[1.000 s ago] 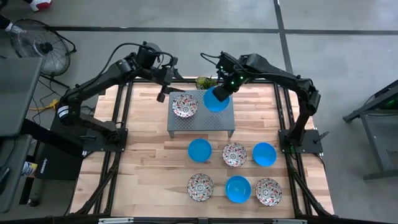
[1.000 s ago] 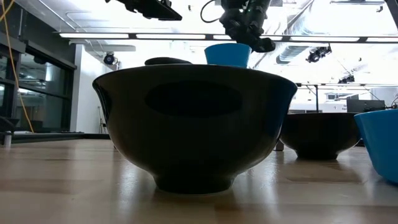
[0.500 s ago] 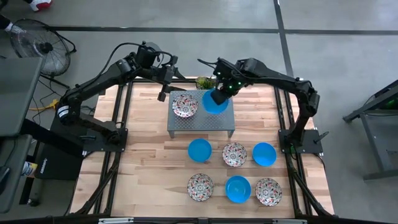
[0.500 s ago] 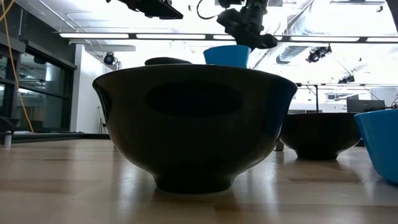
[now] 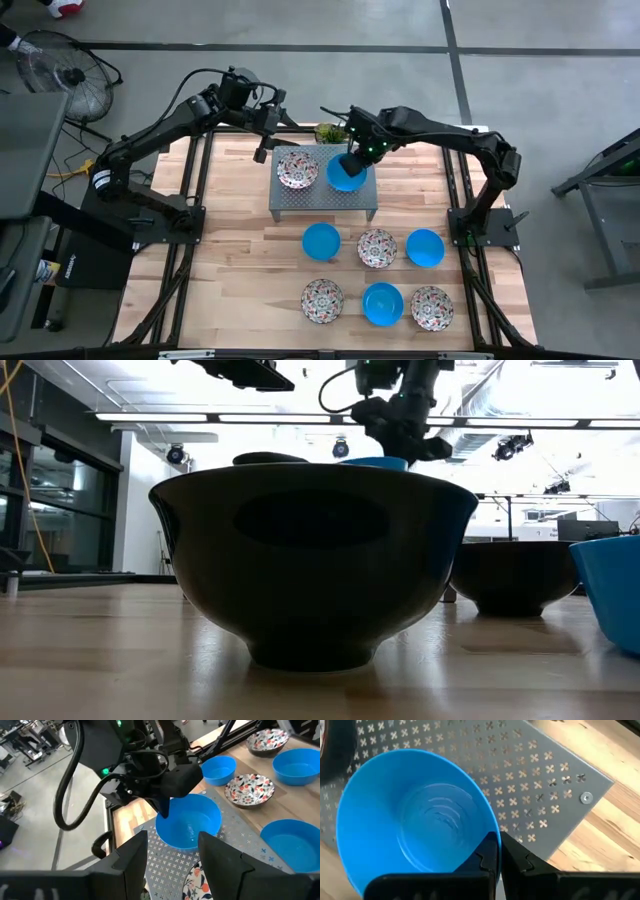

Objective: Pick & Place Mini bowls
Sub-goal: Put the blue bowl on the shelf

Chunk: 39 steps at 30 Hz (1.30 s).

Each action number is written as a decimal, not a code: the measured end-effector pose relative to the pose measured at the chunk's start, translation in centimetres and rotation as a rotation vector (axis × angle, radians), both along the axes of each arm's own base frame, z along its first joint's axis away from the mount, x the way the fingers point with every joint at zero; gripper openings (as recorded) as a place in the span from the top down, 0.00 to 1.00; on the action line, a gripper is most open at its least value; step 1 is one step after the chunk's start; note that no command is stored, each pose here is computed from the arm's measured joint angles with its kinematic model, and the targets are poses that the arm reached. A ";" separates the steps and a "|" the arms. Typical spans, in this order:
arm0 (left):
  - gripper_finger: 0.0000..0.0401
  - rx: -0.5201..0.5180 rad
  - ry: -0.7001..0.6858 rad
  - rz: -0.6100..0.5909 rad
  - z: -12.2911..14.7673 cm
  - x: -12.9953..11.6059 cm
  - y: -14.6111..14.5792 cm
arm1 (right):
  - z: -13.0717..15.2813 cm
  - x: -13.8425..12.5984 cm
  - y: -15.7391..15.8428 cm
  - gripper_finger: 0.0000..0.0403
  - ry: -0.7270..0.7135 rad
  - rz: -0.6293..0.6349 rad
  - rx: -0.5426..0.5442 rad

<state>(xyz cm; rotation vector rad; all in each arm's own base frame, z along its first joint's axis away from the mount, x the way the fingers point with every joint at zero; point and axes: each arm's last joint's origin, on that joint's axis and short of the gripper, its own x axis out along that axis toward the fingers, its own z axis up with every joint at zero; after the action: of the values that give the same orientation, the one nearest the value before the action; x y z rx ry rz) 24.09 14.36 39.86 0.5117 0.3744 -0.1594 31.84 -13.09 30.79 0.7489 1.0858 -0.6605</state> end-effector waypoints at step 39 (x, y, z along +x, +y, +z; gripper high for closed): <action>0.58 -0.029 0.010 0.047 0.0 0.0 0.1 | -0.1 -2.2 -0.2 0.93 -0.035 0.004 0.012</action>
<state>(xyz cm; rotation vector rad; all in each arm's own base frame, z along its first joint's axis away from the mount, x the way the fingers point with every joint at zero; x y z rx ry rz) 24.09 14.45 39.85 0.4730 0.3935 -0.1223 29.68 -13.32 30.70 0.7661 1.0596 -0.6358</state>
